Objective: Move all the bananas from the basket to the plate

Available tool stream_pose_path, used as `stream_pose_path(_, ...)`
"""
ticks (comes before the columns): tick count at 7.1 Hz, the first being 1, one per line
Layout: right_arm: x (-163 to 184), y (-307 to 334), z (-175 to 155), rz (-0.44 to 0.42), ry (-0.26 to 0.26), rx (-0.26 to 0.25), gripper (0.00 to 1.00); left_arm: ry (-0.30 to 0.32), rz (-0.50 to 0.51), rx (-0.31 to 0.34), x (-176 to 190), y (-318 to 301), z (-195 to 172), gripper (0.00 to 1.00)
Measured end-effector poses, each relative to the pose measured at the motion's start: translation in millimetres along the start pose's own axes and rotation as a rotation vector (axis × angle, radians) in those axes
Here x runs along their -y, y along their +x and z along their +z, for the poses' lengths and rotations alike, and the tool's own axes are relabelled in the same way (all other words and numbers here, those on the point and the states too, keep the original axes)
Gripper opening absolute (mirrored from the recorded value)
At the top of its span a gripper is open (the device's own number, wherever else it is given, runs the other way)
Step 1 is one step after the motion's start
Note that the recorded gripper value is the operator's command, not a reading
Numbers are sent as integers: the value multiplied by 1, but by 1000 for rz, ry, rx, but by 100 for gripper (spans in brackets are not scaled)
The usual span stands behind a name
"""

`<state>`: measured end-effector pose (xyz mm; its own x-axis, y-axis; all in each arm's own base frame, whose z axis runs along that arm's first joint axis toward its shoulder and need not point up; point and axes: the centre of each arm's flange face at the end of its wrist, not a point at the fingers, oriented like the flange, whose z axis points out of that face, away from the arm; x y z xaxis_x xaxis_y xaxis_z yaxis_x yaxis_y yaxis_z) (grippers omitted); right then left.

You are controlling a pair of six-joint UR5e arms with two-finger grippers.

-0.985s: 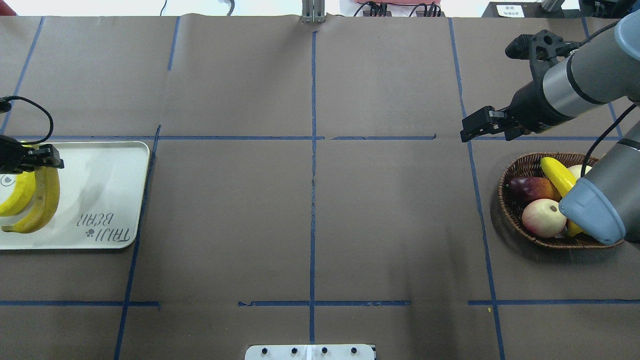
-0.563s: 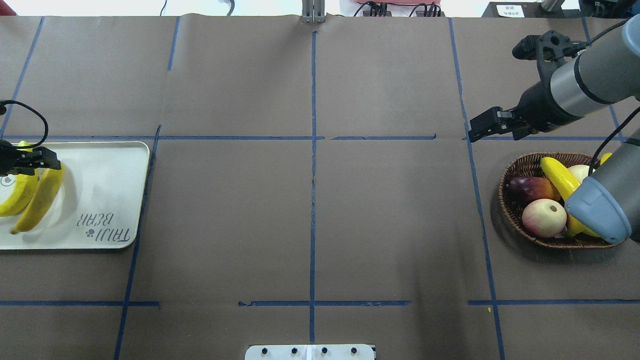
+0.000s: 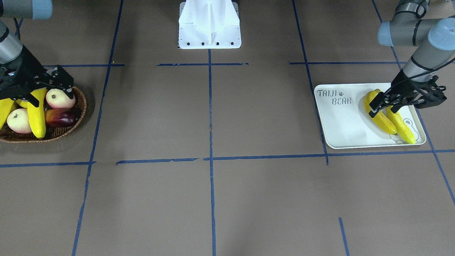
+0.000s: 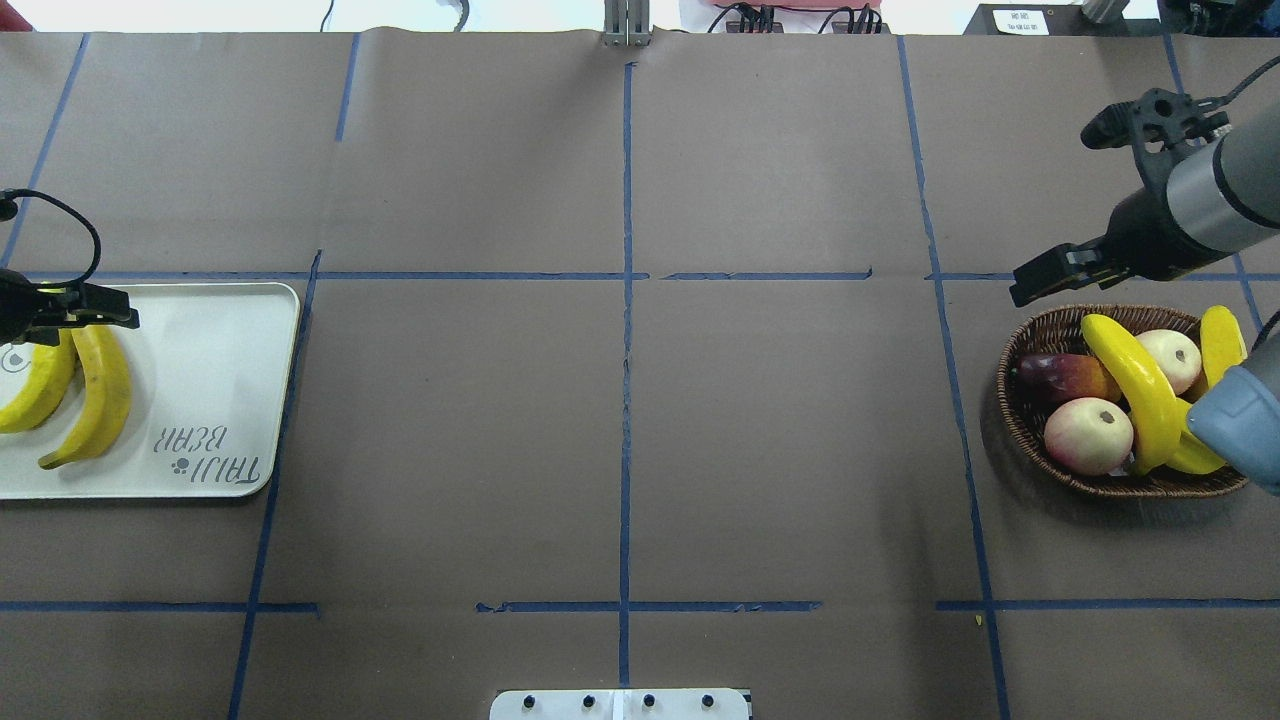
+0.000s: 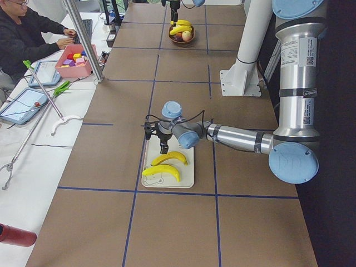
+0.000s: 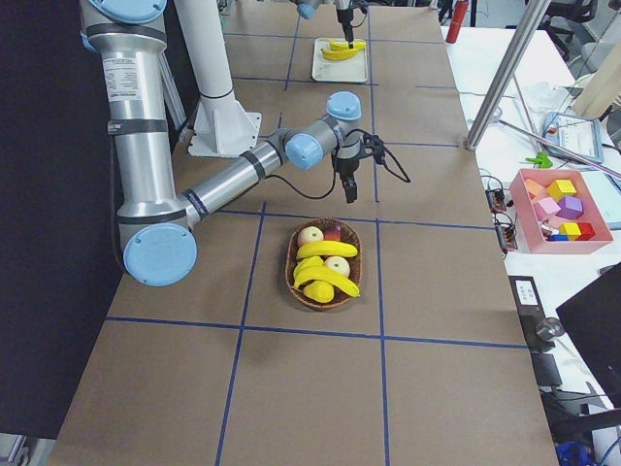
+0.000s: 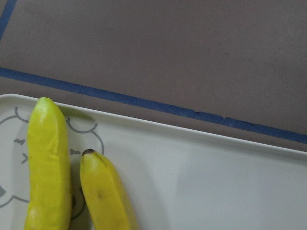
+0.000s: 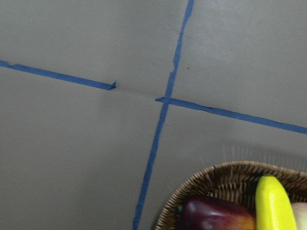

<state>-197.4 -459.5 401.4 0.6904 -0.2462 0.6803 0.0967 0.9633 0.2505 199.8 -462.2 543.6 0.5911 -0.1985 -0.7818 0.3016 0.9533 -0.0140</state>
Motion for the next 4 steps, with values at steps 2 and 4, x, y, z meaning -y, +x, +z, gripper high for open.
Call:
stream_pose_path(2,-33,49,10,-25,-49,-45,100,-30,-23,-33,7,27,-26,100)
stream_pose_path(4,-64,93,18,-36,-88,-115,100,-32,-50,-44,13,51,-37,100)
